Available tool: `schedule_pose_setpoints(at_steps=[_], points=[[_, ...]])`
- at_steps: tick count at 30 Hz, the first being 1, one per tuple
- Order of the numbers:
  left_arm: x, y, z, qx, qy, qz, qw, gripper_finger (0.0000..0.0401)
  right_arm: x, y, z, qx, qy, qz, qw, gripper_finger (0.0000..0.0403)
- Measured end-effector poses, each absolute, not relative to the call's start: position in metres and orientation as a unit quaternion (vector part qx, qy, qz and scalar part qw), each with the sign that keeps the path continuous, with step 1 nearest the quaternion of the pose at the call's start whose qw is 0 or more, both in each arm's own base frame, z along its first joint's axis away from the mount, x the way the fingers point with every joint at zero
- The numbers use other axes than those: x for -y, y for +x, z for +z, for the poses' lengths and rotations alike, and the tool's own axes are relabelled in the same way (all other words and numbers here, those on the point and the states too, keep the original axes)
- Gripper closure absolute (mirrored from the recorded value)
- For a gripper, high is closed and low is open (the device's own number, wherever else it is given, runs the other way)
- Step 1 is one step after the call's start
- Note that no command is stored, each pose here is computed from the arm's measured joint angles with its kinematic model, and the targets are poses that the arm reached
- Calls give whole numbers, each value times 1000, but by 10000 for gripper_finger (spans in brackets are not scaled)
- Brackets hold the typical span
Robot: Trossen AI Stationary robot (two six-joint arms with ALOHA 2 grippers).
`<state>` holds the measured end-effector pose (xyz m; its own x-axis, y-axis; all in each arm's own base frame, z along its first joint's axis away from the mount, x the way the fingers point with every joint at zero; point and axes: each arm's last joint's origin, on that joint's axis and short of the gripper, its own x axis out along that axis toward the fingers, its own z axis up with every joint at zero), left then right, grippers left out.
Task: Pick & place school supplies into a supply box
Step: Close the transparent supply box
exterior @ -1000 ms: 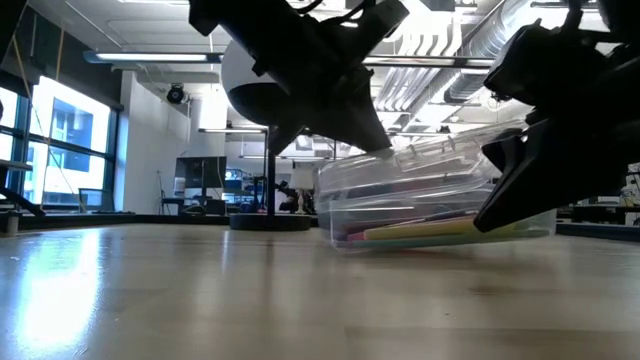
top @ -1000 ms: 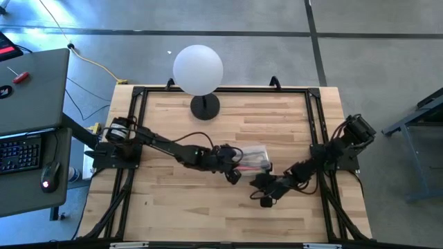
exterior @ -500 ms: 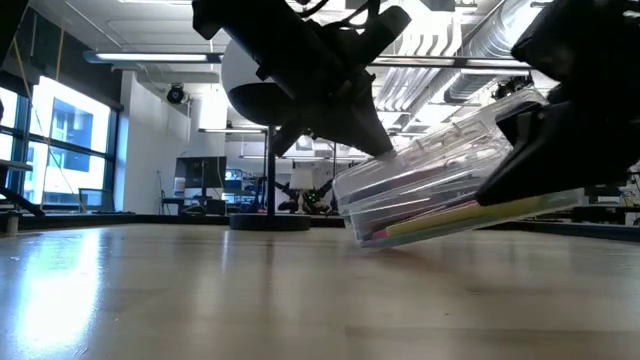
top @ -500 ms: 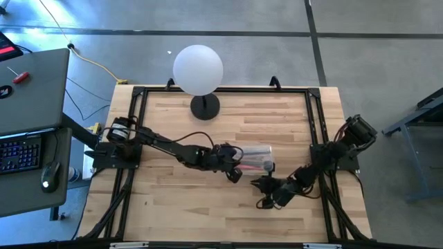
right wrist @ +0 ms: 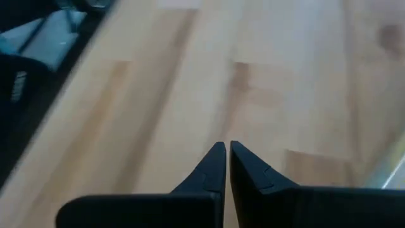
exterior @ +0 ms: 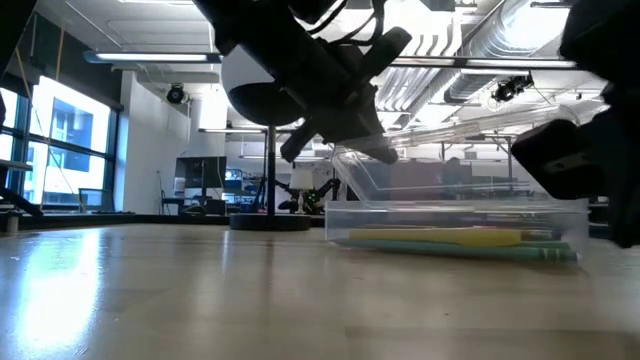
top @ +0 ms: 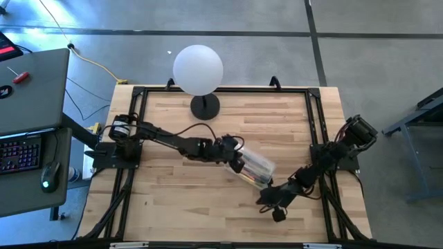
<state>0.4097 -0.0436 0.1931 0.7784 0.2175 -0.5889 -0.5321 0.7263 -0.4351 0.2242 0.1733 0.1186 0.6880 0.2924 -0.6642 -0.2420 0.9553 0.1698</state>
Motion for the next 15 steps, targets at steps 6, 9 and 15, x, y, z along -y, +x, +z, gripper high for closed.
schedule_pose_setpoints(at_steps=[6, 9, 15], points=[[45, 408, 192, -267, -301, 210, 891, 377, -183, 221, 128, -336, 25, 193, 921, 403], [44, 407, 191, -272, -299, 217, 889, 374, -186, 218, 139, -321, 34, 217, 921, 403], [40, 408, 191, -268, -299, 222, 889, 391, -191, 212, 153, -306, 48, 282, 908, 403]])
